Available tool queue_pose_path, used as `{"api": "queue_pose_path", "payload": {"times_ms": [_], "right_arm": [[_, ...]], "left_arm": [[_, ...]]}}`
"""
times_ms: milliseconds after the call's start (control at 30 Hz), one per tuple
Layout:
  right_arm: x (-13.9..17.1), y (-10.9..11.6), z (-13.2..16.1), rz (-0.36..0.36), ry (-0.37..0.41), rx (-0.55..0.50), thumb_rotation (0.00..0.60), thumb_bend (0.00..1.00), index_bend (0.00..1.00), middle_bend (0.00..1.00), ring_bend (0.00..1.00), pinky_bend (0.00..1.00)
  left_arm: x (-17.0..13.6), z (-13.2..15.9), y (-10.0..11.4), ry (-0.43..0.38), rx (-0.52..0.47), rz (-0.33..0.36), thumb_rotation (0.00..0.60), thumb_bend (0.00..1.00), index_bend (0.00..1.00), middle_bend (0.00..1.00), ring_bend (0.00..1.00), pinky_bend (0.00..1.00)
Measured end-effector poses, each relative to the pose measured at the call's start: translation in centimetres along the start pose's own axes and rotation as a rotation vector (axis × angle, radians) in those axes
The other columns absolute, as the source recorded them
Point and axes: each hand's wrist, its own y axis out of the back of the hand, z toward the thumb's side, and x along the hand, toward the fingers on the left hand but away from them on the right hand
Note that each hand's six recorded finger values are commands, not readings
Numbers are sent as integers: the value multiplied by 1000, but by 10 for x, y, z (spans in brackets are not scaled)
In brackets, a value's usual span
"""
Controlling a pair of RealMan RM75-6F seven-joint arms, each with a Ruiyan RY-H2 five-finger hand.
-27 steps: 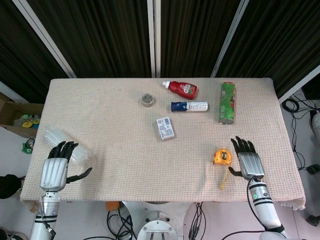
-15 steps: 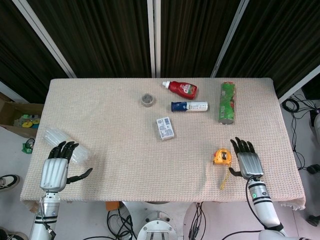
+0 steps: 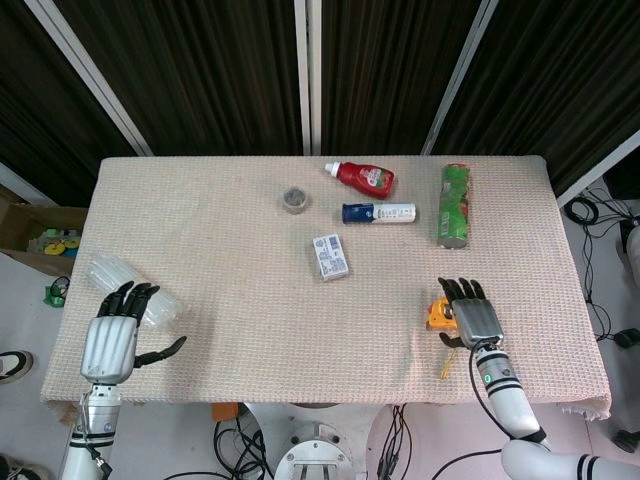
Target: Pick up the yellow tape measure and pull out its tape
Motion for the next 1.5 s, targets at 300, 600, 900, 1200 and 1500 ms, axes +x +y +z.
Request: {"api": "queue_pose_path", "payload": {"times_ms": [300, 600, 900, 1200, 1500], "right_arm": [[-5, 0, 3, 3, -11, 29, 600, 177, 68, 186, 112, 37], [-9, -2, 6, -13, -8, 44, 600, 181, 227, 277, 185, 32], [-9, -1, 5, -29, -14, 55, 600, 197, 376, 387, 292, 34], [-8, 6, 2, -84, -28, 41, 600, 224, 588, 524, 441, 140], [-7, 21, 5, -174, -10, -60, 600, 237, 709, 617, 529, 235]], "left_arm": [[2, 0, -3, -2, -2, -7, 172, 94, 215, 196, 122, 209], [2, 1, -4, -3, -1, -8, 170, 94, 215, 196, 122, 209], [1, 0, -4, -1, -1, -10, 172, 94, 215, 196, 122, 209], [2, 0, -6, -3, -3, -14, 171, 94, 215, 196, 122, 209], [5, 3, -4, -14, 0, -9, 172, 94, 215, 196, 122, 209]]}}
